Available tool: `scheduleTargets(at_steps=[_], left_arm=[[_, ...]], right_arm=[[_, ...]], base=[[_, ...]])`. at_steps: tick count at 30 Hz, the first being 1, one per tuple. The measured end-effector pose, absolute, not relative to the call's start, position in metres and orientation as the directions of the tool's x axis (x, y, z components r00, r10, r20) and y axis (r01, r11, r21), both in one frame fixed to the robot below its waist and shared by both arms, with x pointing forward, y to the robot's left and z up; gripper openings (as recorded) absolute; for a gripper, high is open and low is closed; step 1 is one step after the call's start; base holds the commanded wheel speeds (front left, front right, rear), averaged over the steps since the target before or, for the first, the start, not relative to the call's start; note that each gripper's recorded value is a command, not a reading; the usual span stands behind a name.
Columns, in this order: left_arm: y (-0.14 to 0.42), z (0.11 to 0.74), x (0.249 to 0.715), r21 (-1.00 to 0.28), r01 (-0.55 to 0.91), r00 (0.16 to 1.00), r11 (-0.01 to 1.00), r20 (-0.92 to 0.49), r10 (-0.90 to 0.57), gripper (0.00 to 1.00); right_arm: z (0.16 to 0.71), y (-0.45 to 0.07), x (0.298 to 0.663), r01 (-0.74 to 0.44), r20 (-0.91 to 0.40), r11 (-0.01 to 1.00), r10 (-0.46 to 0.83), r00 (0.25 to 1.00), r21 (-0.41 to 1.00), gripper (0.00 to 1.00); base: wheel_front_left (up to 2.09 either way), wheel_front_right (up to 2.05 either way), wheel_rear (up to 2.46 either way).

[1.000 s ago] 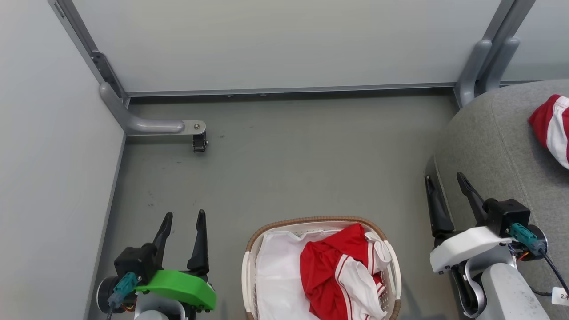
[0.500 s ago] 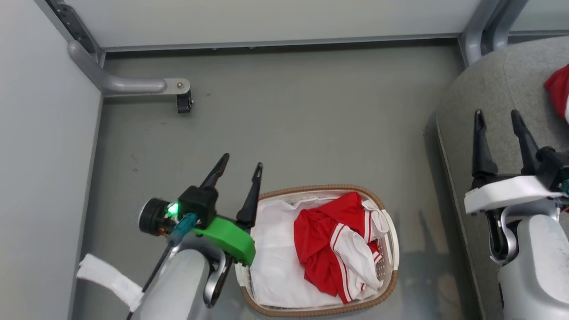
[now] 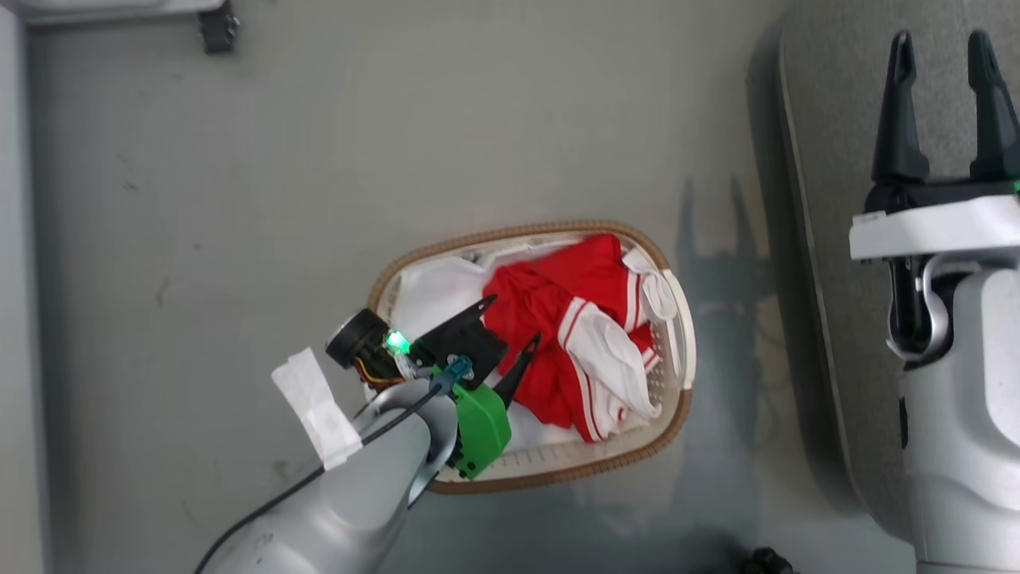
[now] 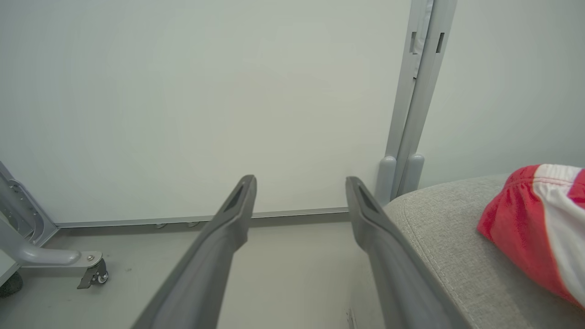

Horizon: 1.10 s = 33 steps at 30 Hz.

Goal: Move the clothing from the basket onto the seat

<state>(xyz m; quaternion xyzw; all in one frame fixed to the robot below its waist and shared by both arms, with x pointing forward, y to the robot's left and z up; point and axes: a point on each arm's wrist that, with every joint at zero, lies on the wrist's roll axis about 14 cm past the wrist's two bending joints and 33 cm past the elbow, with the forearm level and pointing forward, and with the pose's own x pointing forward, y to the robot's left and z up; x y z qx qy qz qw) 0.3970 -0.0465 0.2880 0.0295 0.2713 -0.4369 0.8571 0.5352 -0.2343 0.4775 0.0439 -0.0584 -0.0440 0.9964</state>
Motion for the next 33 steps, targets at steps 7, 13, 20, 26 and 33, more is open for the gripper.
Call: scheduleTargets(at_steps=[7,13,20,26,33], left_arm=[[-0.053,0.215,0.384,-0.251,0.793,0.314,0.556,-0.613,-0.725,1.00],[-0.058,0.164,0.376,-0.319,0.758,0.244,0.569,-0.670,-0.701,1.00],[-0.065,0.118,0.362,-0.373,0.714,0.184,0.592,-0.717,-0.673,1.00],[-0.071,0.096,0.357,-0.381,0.701,0.159,0.602,-0.740,-0.654,1.00],[-0.085,0.102,0.364,-0.410,0.676,0.188,0.613,-0.708,-0.681,0.00]], right_arm=[[0.446,-0.243,0.554,0.088,0.086,0.992,-0.096,0.992,0.096,1.00],[0.409,-0.260,0.554,0.125,0.021,0.989,-0.127,0.992,0.077,1.00],[0.370,-0.272,0.551,0.149,-0.055,0.988,-0.146,0.988,0.046,1.00],[0.356,-0.278,0.550,0.150,-0.085,0.988,-0.148,0.985,0.021,1.00],[0.358,-0.281,0.547,0.155,-0.089,0.988,-0.154,0.984,0.007,1.00]], base=[[0.00,0.00,0.00],[0.00,0.00,0.00],[0.00,0.00,0.00],[0.00,0.00,0.00],[0.00,0.00,0.00]])
